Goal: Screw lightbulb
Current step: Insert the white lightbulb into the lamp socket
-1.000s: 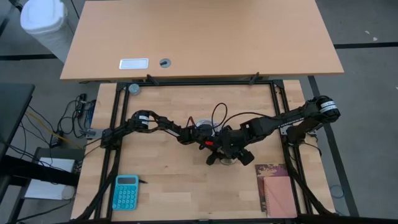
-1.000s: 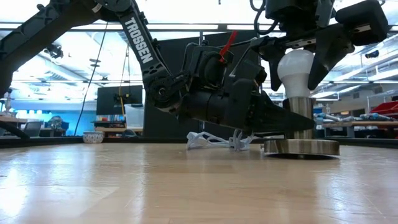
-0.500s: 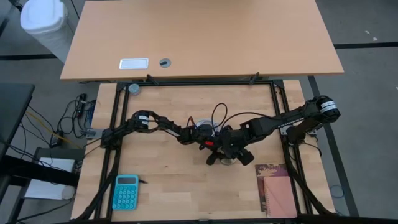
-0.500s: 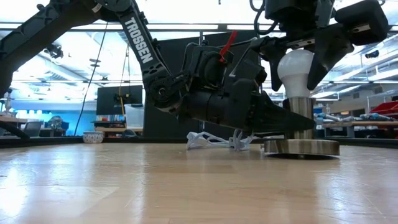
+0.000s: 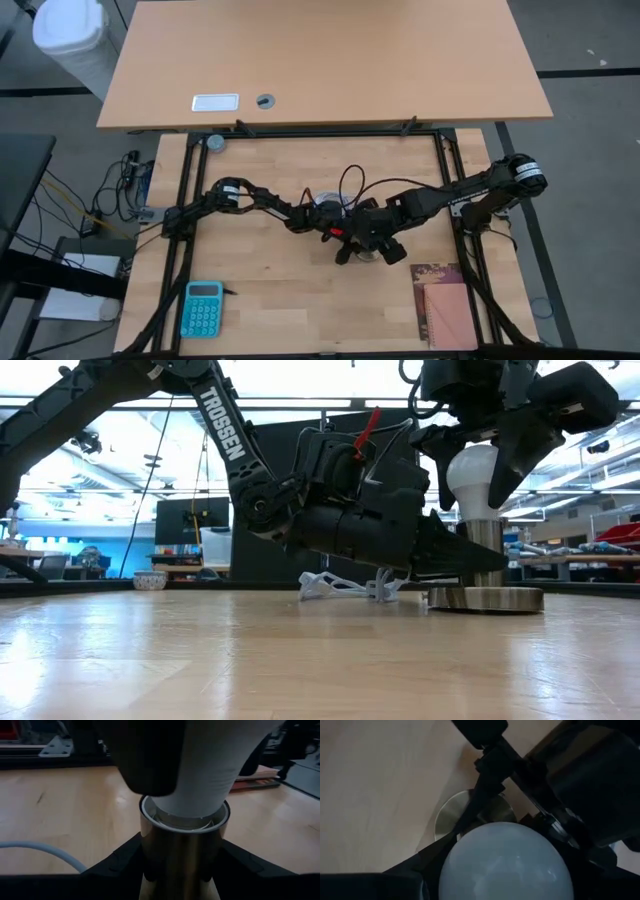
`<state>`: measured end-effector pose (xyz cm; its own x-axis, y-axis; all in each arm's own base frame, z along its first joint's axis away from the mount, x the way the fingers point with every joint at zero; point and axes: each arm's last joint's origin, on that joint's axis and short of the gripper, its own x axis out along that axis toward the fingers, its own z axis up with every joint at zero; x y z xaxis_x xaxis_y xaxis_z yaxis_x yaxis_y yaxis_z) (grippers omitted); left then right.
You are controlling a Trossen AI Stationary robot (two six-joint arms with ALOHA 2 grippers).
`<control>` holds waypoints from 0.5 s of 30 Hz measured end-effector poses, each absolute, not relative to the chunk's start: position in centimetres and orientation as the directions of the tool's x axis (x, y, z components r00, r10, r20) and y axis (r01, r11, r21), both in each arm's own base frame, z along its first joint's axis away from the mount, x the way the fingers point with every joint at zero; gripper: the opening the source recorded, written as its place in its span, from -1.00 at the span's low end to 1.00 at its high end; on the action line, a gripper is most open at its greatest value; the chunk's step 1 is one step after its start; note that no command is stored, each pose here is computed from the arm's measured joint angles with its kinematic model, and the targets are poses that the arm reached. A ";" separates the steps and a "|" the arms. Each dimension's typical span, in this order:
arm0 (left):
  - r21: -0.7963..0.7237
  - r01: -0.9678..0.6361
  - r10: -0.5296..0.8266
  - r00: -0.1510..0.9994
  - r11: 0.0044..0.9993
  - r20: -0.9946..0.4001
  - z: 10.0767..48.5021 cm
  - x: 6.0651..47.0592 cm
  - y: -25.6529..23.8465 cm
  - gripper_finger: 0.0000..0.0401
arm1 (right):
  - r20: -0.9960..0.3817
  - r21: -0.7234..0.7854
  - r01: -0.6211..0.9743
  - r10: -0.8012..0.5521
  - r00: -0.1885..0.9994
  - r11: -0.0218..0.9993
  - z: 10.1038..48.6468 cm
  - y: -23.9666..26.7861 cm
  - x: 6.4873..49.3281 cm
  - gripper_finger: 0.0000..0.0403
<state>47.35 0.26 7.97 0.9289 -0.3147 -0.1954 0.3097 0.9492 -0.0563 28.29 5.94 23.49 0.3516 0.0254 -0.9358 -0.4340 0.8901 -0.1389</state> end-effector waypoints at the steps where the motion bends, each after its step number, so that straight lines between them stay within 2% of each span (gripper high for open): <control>1: -0.058 0.300 -0.306 0.932 0.952 -0.196 8.0 47.4 0.3 -0.01 | -0.936 -0.139 -0.425 0.022 0.351 0.894 23.5 5.9 28.3 0.31; 15: -0.077 0.146 -0.160 0.963 0.986 -0.218 7.9 47.4 0.5 -0.01 | -0.947 -0.104 -0.262 -0.015 0.322 0.959 23.4 4.6 28.2 0.32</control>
<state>47.45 0.48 7.88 0.9627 -0.1596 -0.2183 0.1460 0.9863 -0.0769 28.20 4.61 23.38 0.3220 -0.0151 -0.9466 -0.2617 0.9595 -0.1043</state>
